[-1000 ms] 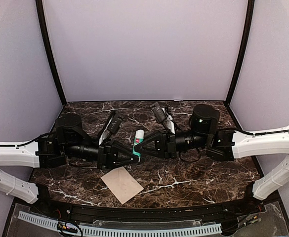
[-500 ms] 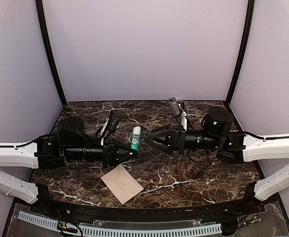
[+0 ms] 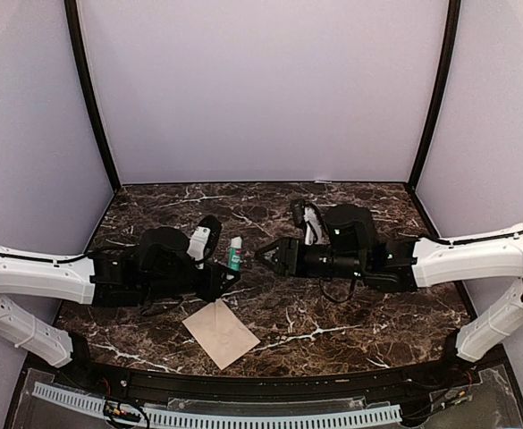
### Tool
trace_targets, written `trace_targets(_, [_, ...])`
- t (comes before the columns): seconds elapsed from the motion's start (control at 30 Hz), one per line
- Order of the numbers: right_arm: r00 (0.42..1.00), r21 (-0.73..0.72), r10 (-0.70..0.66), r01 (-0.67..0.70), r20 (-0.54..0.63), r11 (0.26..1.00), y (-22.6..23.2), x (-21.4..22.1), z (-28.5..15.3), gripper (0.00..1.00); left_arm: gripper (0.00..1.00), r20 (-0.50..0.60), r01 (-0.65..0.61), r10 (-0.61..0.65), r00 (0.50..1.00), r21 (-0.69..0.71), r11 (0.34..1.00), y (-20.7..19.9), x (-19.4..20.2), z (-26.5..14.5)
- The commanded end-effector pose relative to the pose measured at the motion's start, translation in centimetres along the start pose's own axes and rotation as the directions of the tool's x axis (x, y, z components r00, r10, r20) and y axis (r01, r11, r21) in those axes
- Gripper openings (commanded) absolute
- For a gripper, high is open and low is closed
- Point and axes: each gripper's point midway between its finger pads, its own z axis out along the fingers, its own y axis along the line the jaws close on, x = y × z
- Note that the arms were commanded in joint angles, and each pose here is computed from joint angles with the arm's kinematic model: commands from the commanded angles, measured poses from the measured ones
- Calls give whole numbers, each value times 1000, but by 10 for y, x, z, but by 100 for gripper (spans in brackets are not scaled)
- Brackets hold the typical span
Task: Place the letter into the envelope and seal it
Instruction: Screw the solid glue.
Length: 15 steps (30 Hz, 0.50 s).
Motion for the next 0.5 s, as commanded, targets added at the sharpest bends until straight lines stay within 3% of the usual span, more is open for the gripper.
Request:
trace_targets(0.0, [1000,-20,2,-2,6,1000,24,-3,16,57,0,25,14,-14,1000,-4,1000,-8,-11,2])
trace_targets(0.3, [999,-4,-7,7,-54,1000,32,10,49,49,0,15,25,-26,1000,37,999,-14,-8,6])
trace_targets(0.47, [997,0,-20,20,-69,1000,35,13,63,36,0,6,20,-20,1000,64,998,-19,-6,7])
